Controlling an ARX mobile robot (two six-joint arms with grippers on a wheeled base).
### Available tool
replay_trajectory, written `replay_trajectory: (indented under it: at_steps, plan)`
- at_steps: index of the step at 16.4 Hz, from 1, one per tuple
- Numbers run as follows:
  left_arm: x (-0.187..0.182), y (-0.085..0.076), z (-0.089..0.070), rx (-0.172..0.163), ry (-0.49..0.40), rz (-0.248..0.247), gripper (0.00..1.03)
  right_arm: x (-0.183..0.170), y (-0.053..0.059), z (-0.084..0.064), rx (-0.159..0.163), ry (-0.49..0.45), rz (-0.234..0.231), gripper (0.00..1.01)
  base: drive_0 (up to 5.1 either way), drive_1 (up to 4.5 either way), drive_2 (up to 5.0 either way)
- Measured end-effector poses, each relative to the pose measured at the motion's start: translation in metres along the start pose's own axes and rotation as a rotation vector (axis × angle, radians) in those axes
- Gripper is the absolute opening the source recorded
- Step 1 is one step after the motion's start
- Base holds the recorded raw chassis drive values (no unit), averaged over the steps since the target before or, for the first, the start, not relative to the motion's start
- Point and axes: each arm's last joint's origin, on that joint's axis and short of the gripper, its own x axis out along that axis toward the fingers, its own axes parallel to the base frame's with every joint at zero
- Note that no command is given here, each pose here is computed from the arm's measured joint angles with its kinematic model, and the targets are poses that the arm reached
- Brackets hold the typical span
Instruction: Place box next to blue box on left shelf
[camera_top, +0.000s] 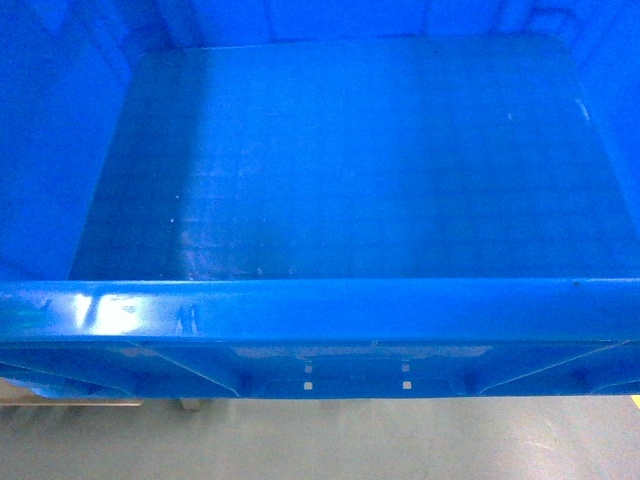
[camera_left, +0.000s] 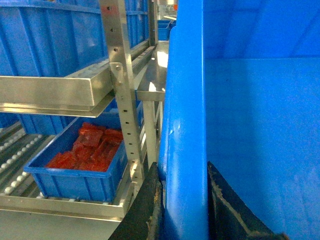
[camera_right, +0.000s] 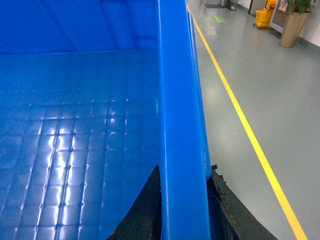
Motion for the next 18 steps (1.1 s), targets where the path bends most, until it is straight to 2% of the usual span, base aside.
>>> replay_trajectory:
  at_steps: [18]
  plan:
    - [0.0, 0.0, 0.0003, -0.002, -0.003, 0.001, 0.15, -0.0001, 0.0001, 0.0001, 0.001, -0.002, 0.002, 0.17, -4.8, 1.06, 3.7]
